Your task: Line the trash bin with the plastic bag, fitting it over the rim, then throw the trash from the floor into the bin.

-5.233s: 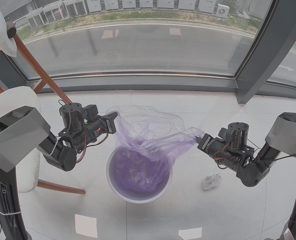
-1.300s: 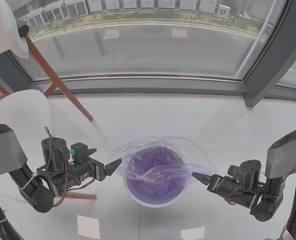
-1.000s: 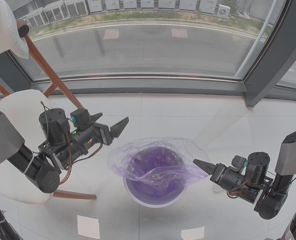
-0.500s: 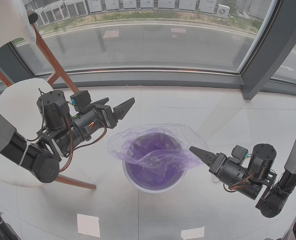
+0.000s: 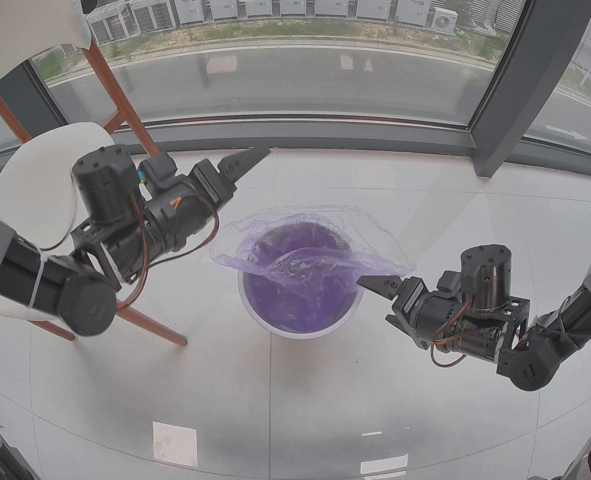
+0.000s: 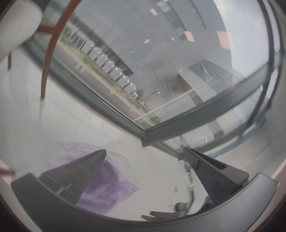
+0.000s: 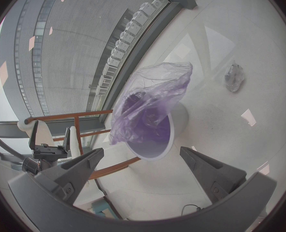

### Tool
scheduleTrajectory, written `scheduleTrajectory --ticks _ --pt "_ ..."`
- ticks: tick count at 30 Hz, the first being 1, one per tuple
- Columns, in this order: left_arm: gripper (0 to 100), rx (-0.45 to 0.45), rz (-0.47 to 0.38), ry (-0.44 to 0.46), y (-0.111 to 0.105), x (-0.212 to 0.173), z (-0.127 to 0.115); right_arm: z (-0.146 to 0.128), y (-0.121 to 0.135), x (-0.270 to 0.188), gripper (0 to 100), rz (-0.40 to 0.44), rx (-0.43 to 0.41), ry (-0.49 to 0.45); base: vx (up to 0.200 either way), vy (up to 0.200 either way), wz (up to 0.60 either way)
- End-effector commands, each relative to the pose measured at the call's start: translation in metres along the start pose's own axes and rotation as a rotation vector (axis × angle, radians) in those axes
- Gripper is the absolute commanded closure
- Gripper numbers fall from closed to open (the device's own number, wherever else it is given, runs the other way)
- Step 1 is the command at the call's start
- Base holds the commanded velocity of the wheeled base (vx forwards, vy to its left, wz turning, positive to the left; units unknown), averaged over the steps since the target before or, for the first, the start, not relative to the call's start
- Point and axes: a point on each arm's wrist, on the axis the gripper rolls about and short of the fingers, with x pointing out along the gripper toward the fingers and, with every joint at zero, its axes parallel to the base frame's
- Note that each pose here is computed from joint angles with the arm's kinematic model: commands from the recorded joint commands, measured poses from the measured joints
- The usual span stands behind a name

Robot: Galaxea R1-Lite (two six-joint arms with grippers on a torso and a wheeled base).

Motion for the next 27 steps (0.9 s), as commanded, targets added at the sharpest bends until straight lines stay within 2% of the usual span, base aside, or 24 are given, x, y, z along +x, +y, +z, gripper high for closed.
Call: scheduleTrajectory --ticks 1,5,8,11,15,17,18,19,20,21,22,23,24,25,26,27 --pt "0 -0.264 -0.026 -0.032 -0.013 0.021 0.049 0.010 0.020 0.019 0 0.040 0.055 -0.014 0.000 0.000 0.00" --pt "0 -0.307 -0.066 -0.013 -0.006 0.017 0.064 0.010 0.018 0.025 0 0.053 0.057 -0.025 0.000 0.000 0.00" --pt "0 -0.277 -0.132 -0.052 -0.002 0.019 0.076 0.014 0.021 0.030 0 0.068 0.058 -0.036 0.000 0.000 0.00" --pt "0 -0.259 -0.129 -0.061 0.011 0.022 0.070 0.014 0.021 0.041 0 0.068 0.076 -0.033 0.000 0.000 0.00" --pt "0 -0.228 -0.105 -0.013 0.016 0.018 0.053 0.013 0.016 0.056 0 0.055 0.096 -0.028 0.000 0.000 0.00" --pt "0 -0.228 -0.105 -0.013 0.016 0.018 0.053 0.013 0.016 0.056 0 0.055 0.096 -0.028 0.000 0.000 0.00" --pt "0 -0.066 -0.078 0.119 0.030 0.009 0.018 0.011 0.011 0.064 0 0.049 0.112 -0.027 0.000 0.000 0.00" --pt "0 0.044 -0.068 0.165 0.039 0.004 0.006 0.011 0.011 0.064 0 0.049 0.117 -0.026 0.000 0.000 0.00" --pt "0 0.096 -0.067 0.183 0.043 0.001 0.001 0.010 0.010 0.064 0 0.048 0.117 -0.025 0.000 0.000 0.00" --pt "0 0.274 -0.084 0.226 0.057 -0.007 -0.010 0.009 0.012 0.064 0 0.051 0.115 -0.022 0.000 0.000 0.00" --pt "0 0.342 -0.097 0.238 0.064 -0.010 -0.014 0.009 0.012 0.063 0 0.053 0.115 -0.022 0.000 0.000 0.00" --pt "0 0.517 -0.142 0.246 0.087 -0.014 -0.017 0.009 0.013 0.061 0 0.058 0.112 -0.025 0.000 0.000 0.00" --pt "0 0.588 -0.169 0.240 0.096 -0.016 -0.016 0.010 0.015 0.059 0 0.063 0.112 -0.028 0.000 0.000 0.00" --pt "0 0.721 -0.222 0.209 0.109 -0.018 -0.012 0.011 0.018 0.055 0 0.072 0.108 -0.032 0.000 0.000 0.00" --pt "0 0.737 -0.227 0.203 0.110 -0.018 -0.012 0.011 0.018 0.054 0 0.073 0.108 -0.033 0.000 0.000 0.00" --pt "0 0.888 -0.289 0.162 0.126 -0.015 -0.013 0.014 0.023 0.047 0 0.087 0.103 -0.040 0.000 0.000 0.00"
